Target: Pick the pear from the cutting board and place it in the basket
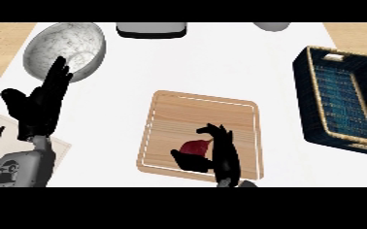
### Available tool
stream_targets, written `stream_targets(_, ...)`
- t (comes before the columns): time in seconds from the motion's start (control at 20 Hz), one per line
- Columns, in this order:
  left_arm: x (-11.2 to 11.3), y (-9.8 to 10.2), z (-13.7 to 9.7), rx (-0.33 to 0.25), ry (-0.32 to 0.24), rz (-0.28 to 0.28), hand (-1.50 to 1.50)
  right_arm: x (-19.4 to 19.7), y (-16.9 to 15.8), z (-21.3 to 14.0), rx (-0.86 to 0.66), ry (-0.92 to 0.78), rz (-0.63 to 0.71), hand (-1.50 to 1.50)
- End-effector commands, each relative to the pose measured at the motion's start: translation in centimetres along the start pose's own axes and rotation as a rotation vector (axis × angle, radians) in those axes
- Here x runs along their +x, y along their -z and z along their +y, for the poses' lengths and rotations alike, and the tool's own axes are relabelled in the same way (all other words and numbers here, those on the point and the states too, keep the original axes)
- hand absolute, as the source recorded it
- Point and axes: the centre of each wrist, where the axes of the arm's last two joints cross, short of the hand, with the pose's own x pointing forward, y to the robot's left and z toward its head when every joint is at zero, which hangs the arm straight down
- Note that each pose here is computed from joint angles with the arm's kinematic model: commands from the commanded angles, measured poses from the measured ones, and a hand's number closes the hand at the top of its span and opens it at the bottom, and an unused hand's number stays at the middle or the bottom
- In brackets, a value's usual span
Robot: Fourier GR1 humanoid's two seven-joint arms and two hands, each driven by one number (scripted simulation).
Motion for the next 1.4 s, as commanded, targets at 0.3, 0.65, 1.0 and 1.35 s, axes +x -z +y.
stream_targets(0.3, -0.3, 0.1, -0.1, 0.015, -0.001, 0.004, 0.00, -1.4, 0.3, 2.2, 0.062, 0.012, -0.020, 1.50)
stream_targets(0.65, 0.0, 0.3, -0.6, -0.008, 0.000, 0.012, 0.00, -8.6, -3.9, 1.1, 0.281, -0.329, -0.364, 1.50)
stream_targets(1.0, -0.4, 0.3, 0.7, 0.026, -0.017, 0.007, 0.00, -15.9, -9.6, -5.2, 0.367, -0.300, -0.670, 1.50)
stream_targets(1.35, 0.4, -0.1, 0.9, 0.025, 0.006, 0.005, 0.00, -13.6, -14.7, -9.8, 0.260, 0.011, -0.890, 1.50)
